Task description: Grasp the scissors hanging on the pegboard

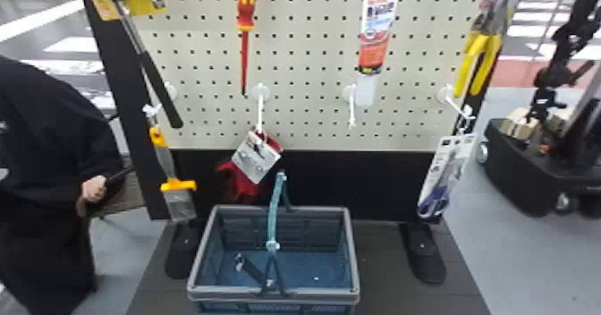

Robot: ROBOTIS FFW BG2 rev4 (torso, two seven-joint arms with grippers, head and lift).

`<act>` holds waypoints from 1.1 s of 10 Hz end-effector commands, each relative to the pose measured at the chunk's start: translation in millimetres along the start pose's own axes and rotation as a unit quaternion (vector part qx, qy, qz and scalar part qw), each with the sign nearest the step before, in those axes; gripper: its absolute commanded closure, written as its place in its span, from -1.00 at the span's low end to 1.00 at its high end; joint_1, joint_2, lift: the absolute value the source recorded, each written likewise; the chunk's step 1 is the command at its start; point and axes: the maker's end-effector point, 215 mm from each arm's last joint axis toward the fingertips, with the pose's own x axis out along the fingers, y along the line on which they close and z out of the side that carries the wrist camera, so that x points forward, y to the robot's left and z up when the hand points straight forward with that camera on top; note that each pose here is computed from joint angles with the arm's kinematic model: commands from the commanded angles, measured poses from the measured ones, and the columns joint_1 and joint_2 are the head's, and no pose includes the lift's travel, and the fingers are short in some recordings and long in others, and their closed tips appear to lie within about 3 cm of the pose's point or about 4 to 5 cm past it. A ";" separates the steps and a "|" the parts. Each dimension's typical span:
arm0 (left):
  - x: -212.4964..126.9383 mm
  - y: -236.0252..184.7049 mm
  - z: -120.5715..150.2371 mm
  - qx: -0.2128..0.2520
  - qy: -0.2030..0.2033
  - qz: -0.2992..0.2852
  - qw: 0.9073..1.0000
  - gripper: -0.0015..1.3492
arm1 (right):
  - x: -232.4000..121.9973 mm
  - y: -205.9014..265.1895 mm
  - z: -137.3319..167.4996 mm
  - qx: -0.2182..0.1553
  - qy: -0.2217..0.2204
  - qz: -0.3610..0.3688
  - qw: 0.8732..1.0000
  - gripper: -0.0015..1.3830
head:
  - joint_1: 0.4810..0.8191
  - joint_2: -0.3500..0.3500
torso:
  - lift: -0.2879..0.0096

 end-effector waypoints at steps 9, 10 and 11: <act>1.2 -0.3 0.6 -0.001 -0.001 0.001 1.000 -0.79 | 95.2 -23.1 -19.8 -0.011 -0.017 0.068 0.997 -0.27 | -0.60 0.00 | 0.26; 1.4 0.3 0.8 -0.001 -0.001 0.001 1.000 -0.79 | 103.0 -34.1 -23.0 -0.014 -0.015 0.059 0.998 -0.27 | -0.60 0.00 | 0.26; 1.4 0.3 1.2 -0.001 -0.002 0.001 1.000 -0.79 | 113.8 -43.4 -22.5 -0.018 -0.018 0.052 0.998 -0.28 | -0.60 0.00 | 0.26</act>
